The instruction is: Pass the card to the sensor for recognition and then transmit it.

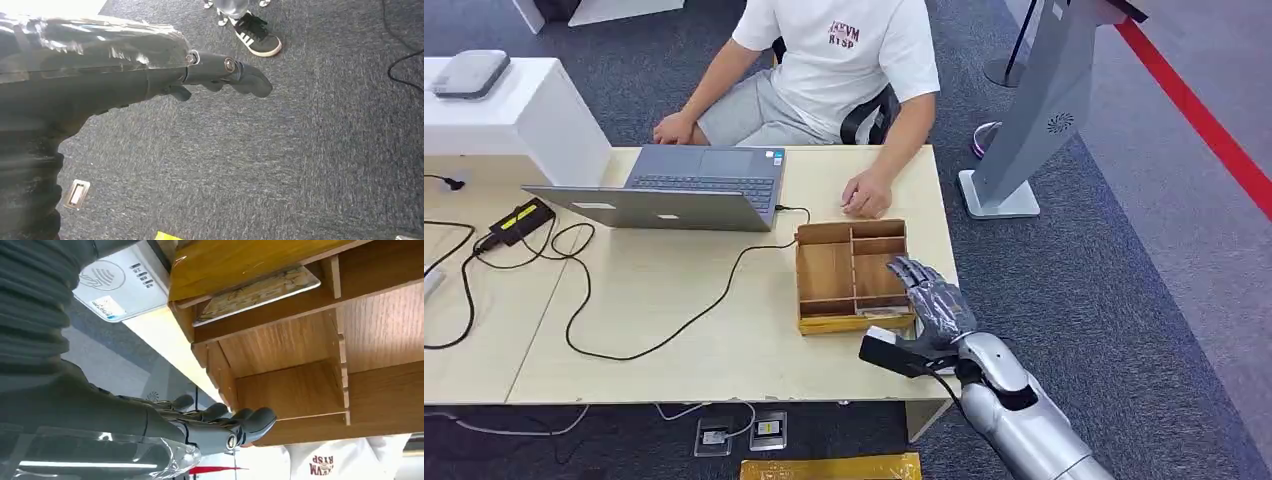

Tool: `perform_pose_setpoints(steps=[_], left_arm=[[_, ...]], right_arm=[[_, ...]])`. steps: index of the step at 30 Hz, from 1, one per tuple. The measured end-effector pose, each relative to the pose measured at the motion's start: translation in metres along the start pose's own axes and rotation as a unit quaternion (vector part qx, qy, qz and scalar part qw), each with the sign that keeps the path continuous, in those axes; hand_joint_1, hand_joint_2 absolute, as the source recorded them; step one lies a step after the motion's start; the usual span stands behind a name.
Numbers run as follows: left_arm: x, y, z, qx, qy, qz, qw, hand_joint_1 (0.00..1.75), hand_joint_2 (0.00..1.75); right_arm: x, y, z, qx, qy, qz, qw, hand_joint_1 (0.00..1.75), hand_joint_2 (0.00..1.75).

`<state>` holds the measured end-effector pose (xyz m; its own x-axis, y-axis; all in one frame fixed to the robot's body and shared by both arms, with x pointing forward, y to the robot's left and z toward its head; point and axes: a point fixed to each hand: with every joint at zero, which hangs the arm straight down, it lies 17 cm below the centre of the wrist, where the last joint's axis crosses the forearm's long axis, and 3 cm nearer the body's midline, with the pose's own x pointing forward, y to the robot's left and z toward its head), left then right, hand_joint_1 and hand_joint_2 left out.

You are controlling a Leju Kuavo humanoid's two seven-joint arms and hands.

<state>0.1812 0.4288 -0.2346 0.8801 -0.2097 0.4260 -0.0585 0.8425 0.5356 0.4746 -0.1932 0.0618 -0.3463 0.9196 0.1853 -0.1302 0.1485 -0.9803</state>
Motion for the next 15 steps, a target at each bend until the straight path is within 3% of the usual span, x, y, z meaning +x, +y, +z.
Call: perform_pose_setpoints(steps=[11,12,13,14,15], left_arm=[[0.0,0.0,0.0,0.0,-0.001,-0.001,1.0,0.0,1.75],[0.0,0.0,0.0,0.0,-0.001,-0.001,1.0,0.0,1.75],[0.0,0.0,0.0,0.0,-0.001,-0.001,1.0,0.0,1.75],[0.0,0.0,0.0,0.0,-0.001,-0.001,1.0,0.0,1.75],[0.0,0.0,0.0,0.0,-0.001,-0.001,1.0,0.0,1.75]], right_arm=[[0.01,0.0,-0.003,-0.001,-0.007,-0.007,1.0,0.0,1.75],[0.01,-0.001,-0.003,-0.001,-0.009,-0.007,1.0,0.75,1.75],[0.012,-0.002,-0.004,-0.002,-0.01,-0.008,1.0,1.62,1.75],[0.012,-0.002,-0.004,-0.002,-0.01,-0.008,1.0,1.62,1.75],[0.012,-0.002,-0.005,-0.002,-0.011,-0.008,1.0,1.75,1.75]])
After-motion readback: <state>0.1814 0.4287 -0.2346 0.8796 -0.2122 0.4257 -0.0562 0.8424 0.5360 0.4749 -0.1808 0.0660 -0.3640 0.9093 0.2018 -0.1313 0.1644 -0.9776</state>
